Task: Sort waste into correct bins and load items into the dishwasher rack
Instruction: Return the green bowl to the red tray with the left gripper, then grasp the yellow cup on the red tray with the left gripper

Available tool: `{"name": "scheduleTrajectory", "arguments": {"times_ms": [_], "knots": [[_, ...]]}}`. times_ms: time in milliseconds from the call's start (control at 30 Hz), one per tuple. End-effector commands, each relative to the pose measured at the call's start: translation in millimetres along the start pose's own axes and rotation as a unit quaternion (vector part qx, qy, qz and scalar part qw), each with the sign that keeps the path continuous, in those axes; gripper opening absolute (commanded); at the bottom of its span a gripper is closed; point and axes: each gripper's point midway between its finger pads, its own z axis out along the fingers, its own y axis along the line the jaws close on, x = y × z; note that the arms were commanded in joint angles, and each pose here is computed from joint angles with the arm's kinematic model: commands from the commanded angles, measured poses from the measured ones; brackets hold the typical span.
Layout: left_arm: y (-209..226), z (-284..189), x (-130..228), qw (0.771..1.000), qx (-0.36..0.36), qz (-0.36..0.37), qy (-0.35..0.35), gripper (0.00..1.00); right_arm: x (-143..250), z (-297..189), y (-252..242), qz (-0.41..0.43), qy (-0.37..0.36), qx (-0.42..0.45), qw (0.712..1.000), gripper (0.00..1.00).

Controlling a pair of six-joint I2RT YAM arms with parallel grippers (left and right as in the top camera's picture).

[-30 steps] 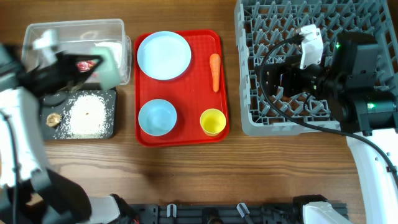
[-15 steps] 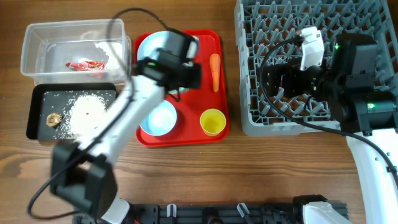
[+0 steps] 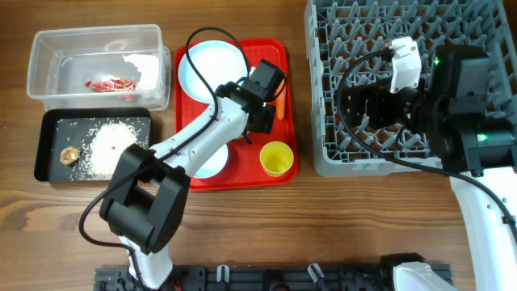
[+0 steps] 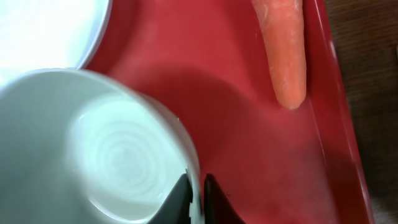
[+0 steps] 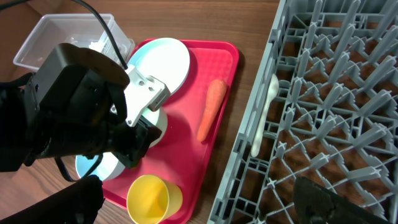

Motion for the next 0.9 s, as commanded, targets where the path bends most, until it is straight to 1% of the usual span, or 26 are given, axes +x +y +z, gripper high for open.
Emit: {"name": "scheduleTrajectory", "arguments": {"times_ms": [0,67,167,267,400,467,533,667,767,867], "knots": [[2,-1,-4,1.000,-0.010,-0.005,-0.006,0.27,-5,-2,-3,0.001,-0.005,0.010,1.000,1.00],[3,-3,-6,1.000,-0.011,-0.006,-0.011,0.35,-5,-2,-3,0.001,-0.006,0.010,1.000,1.00],[6,-17,-17,0.999,-0.010,-0.028,-0.027,0.41,-7,-2,-3,-0.001,-0.009,0.010,1.000,1.00],[14,-44,-32,0.997,-0.001,-0.069,-0.047,0.42,-11,-2,-3,-0.005,-0.018,0.010,1.000,1.00],[10,-81,-38,0.993,0.055,-0.081,-0.060,0.43,-21,-6,-2,-0.015,-0.039,0.010,0.999,1.00],[7,-95,-33,0.992,0.072,-0.093,-0.056,0.43,-27,-10,-3,-0.019,-0.054,0.018,0.998,1.00],[8,-104,-21,0.990,0.072,-0.117,-0.039,0.43,-32,-16,-6,-0.020,-0.068,0.034,0.997,1.00],[7,-106,17,0.985,0.051,-0.163,0.033,0.43,-36,-28,-19,-0.001,-0.084,0.067,0.994,1.00],[-1,-105,32,0.983,0.047,-0.169,0.058,0.43,-34,-30,-25,0.018,-0.084,0.074,0.994,1.00],[-13,-106,38,0.985,0.049,-0.156,0.063,0.44,-30,-29,-27,0.023,-0.076,0.075,0.994,1.00]]}}
